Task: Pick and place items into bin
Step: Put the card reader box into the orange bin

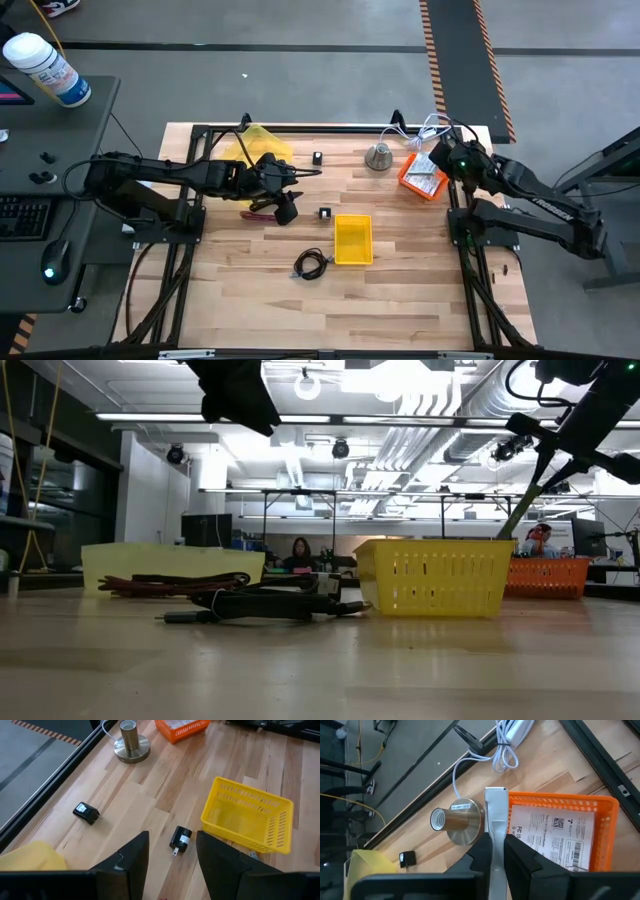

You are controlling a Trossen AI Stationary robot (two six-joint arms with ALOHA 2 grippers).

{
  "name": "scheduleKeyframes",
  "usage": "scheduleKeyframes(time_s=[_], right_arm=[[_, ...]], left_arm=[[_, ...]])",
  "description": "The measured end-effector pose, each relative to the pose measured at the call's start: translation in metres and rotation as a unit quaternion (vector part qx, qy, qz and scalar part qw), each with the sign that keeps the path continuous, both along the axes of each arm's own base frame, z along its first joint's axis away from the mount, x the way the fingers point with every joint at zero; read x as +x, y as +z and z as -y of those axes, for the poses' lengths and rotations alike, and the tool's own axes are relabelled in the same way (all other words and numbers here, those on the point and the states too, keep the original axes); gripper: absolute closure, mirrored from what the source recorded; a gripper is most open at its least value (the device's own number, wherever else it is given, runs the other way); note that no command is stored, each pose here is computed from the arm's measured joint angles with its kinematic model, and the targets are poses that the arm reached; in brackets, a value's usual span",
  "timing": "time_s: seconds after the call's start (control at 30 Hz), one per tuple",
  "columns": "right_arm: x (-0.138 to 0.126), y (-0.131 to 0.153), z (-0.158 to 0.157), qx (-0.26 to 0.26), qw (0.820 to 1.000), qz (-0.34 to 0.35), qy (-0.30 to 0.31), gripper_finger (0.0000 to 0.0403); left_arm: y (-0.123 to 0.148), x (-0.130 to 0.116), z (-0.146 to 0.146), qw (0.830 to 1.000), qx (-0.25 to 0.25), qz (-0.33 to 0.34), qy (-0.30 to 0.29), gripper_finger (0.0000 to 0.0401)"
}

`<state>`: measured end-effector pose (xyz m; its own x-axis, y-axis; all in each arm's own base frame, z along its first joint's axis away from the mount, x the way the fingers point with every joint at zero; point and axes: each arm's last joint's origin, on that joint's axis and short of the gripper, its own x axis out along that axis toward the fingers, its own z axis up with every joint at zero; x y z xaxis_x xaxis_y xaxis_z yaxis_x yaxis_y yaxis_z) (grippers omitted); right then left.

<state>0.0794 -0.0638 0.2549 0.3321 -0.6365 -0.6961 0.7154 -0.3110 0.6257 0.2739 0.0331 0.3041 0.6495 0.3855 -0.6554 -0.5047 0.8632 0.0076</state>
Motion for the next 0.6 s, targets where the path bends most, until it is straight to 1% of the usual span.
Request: scheduleKeyframes(time_s=[0.23,0.6], right_arm=[[0.0004,-0.0002,0.0001,0.004,1.000,0.001,0.003,0.0340],[0.0000,0.0000,0.0005,-0.004,1.000,-0.006,-0.001,0.0337]], left_arm=[[0.0000,0.0000,0.0000,1.000,0.000,0.000,0.000,0.0249],[0.0000,0.0000,0.0000,1.000,-0.001,0.000,0.000,0.0249]])
